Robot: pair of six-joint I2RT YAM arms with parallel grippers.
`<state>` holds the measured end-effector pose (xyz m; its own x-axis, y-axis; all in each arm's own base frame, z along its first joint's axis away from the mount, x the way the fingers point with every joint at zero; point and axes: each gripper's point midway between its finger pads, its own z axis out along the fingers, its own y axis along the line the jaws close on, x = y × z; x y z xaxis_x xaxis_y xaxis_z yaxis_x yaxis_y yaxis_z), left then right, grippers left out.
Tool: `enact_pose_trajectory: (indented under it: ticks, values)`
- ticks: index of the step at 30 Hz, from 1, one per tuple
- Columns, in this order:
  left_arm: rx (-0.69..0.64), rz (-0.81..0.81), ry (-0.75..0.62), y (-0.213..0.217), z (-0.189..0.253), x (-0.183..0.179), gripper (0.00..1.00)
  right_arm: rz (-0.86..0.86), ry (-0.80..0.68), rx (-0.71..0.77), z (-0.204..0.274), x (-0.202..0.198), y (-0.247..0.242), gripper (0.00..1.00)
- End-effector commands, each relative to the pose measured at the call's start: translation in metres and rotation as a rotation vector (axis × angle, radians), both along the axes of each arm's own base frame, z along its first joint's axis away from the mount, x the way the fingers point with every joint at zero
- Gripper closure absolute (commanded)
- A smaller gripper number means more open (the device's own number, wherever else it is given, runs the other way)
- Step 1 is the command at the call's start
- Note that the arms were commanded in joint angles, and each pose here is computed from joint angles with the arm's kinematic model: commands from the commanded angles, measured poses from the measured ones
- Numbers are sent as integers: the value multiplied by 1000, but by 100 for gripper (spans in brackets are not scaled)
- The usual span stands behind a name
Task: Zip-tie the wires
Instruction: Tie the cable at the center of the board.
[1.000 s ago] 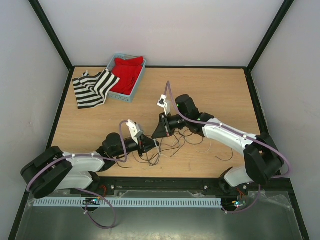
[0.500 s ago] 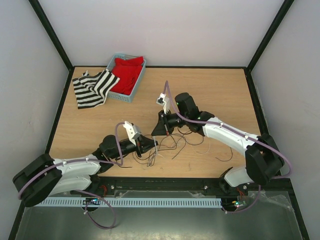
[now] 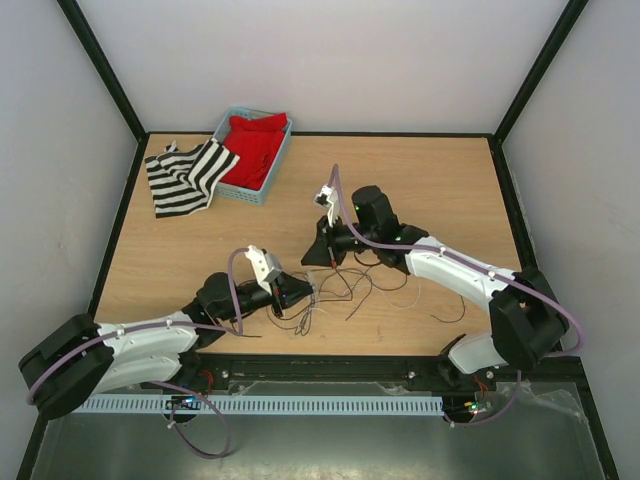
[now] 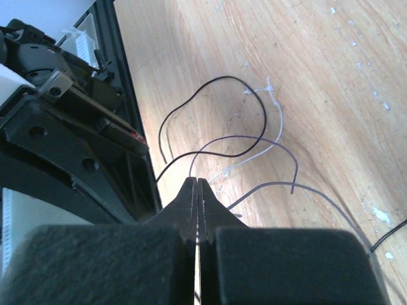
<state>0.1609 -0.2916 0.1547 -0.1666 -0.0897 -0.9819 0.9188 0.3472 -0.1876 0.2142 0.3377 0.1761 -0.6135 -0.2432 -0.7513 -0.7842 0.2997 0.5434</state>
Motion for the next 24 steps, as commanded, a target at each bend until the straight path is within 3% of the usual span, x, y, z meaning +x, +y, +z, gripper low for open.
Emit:
enact_pose_trajectory:
  ticks: [1,10,14,16,18,24]
  values:
    - [-29,-56,-37,-4,12,-12,100,-34,-101,54,13,17,4,100]
    - [5,26,-5,7,0,1,100,5,-10,92,30,-5,1,100]
    - [11,25,-1,8,-1,1,100,-6,13,88,33,-10,-4,64]
    - [15,27,4,8,-2,1,100,-16,37,97,37,-14,-5,52]
    - [24,28,9,9,-4,2,100,-24,85,92,38,-18,-7,45]
    - [23,28,2,8,-3,2,100,-8,223,-7,14,-33,-14,38]
